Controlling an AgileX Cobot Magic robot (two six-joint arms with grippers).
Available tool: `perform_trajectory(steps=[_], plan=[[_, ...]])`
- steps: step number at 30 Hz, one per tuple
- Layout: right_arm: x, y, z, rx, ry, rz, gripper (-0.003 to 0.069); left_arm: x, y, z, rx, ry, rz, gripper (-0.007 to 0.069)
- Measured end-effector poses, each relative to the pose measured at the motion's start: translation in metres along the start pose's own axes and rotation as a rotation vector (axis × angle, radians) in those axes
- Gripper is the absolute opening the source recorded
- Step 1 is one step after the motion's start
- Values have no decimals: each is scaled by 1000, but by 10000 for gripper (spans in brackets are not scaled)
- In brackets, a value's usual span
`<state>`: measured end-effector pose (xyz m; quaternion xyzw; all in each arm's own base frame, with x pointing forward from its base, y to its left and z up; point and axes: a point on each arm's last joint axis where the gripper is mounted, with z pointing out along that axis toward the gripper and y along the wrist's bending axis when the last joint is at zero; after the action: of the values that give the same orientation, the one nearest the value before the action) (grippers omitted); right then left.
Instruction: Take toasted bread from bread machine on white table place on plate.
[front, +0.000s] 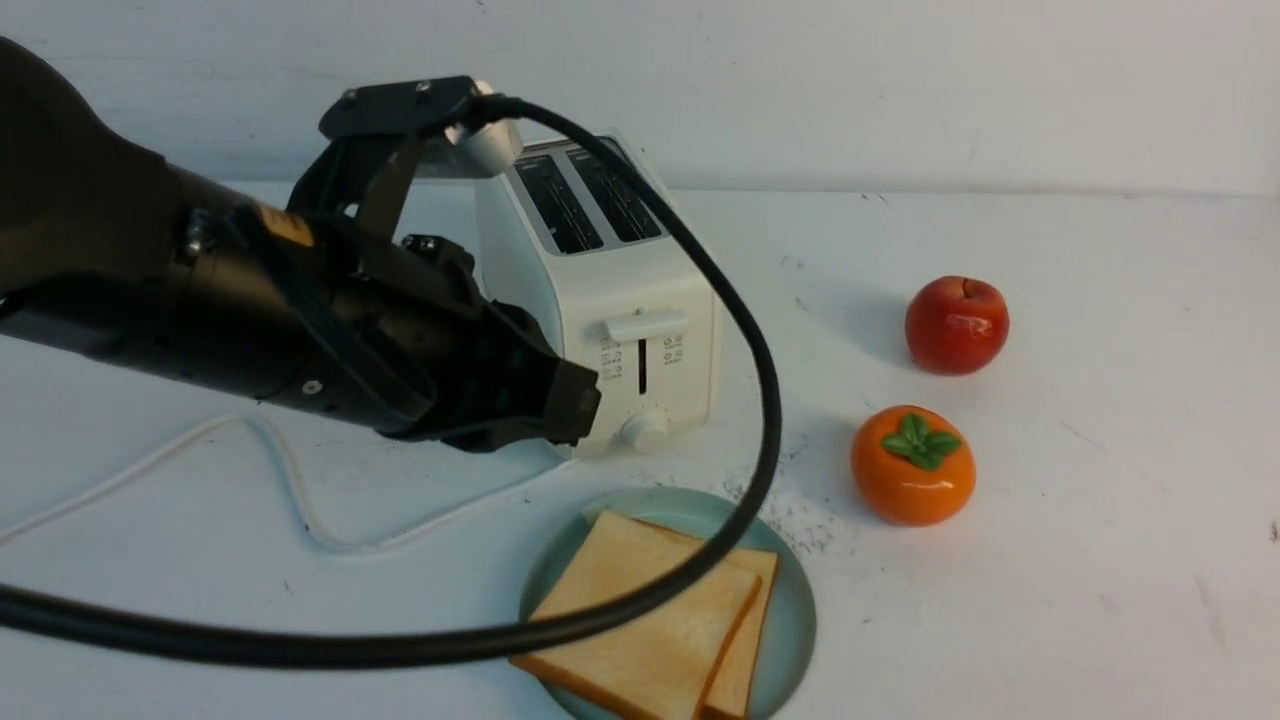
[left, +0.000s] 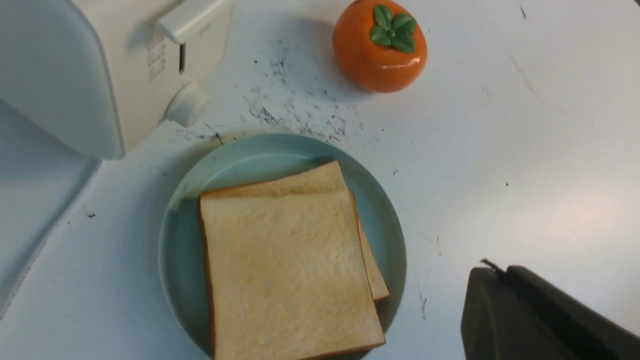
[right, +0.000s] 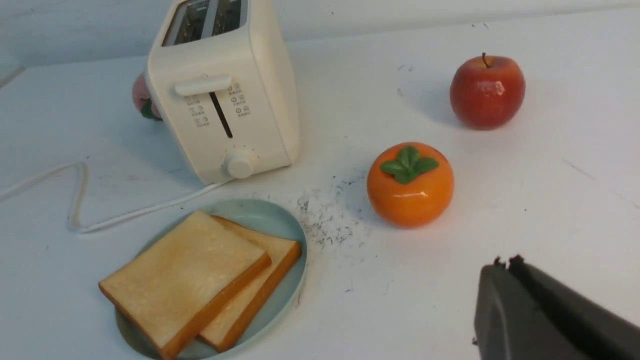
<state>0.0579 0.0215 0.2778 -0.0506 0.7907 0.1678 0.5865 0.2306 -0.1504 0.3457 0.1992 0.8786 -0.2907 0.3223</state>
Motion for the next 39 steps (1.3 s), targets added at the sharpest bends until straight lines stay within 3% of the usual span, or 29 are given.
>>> perform_trajectory(steps=[26,34,39], plan=[[9,-4,-5,15,-48,-39,1,-1,0,0,-4,-10,1,-14],[63,-26,6,210,-67,-35,10,-6,2,0,-19,-62,1,-13],[89,-35,11,257,-3,-62,15,-9,3,0,-29,-96,1,-13]])
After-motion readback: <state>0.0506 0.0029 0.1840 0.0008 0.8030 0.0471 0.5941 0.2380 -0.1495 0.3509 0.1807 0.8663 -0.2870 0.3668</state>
